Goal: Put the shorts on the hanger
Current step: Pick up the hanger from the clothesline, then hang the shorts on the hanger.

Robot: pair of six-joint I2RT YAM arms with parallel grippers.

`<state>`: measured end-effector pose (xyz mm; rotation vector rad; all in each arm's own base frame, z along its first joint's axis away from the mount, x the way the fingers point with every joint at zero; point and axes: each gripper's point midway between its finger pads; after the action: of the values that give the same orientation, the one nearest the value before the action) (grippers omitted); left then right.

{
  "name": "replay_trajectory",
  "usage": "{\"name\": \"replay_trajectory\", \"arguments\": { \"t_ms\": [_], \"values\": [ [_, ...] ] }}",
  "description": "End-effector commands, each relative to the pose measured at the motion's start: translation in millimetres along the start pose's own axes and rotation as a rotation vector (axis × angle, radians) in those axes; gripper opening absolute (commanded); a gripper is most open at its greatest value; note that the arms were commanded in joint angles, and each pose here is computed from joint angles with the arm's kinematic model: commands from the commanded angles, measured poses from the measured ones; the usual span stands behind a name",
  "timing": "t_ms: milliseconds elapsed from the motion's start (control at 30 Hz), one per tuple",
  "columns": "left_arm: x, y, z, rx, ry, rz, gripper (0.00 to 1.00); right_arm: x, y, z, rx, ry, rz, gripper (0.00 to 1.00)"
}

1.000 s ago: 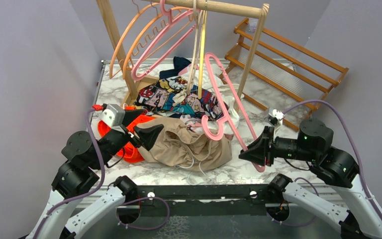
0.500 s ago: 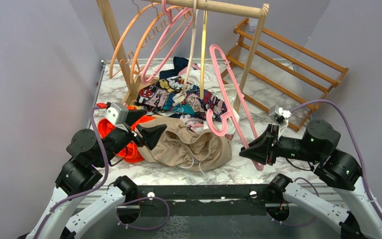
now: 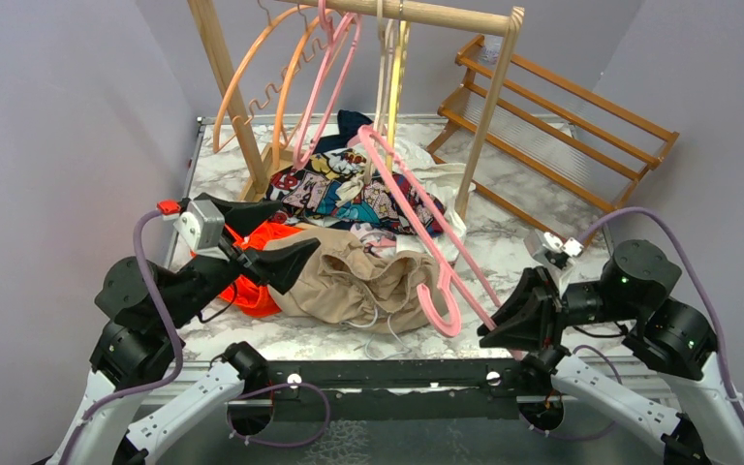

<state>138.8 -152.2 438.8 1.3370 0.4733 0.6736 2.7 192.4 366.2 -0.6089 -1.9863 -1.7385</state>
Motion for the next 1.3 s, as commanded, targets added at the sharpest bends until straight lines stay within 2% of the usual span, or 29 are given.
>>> {"name": "replay_trajectory", "arguments": {
  "t_ms": [0, 333, 567, 700, 1033, 1267],
  "values": [
    [-24, 25, -2, -0.094, -0.13, -0.025, 0.99, 16, -11, 4, 0.05, 0.152, 0.002, 0.01],
    [-32, 34, -9, -0.151, -0.182, 0.046, 0.99, 17, -21, 12, 0.133, 0.261, 0.048, 0.01],
    [-44, 62, -24, -0.262, -0.273, 0.31, 0.99, 9, -29, 17, 0.176, 0.267, 0.089, 0.01],
    [-55, 63, -30, -0.301, -0.347, 0.445, 0.99, 1, -36, 20, 0.195, 0.253, 0.114, 0.01],
    [-71, 18, -15, -0.193, -0.517, 0.51, 0.99, -21, -61, 27, 0.237, 0.228, 0.2, 0.01],
    [-75, -23, -7, -0.107, -0.577, 0.479, 0.98, -29, -72, 31, 0.25, 0.236, 0.256, 0.01]
  ]
}}
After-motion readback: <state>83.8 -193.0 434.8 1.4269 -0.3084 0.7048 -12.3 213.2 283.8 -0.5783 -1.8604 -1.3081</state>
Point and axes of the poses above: each gripper's point midway between its finger pads, its own z axis out along the fingers, its own x axis along the line the jaws close on, y = z × x, and after that the axes turned 11 degrees about z, right-handed
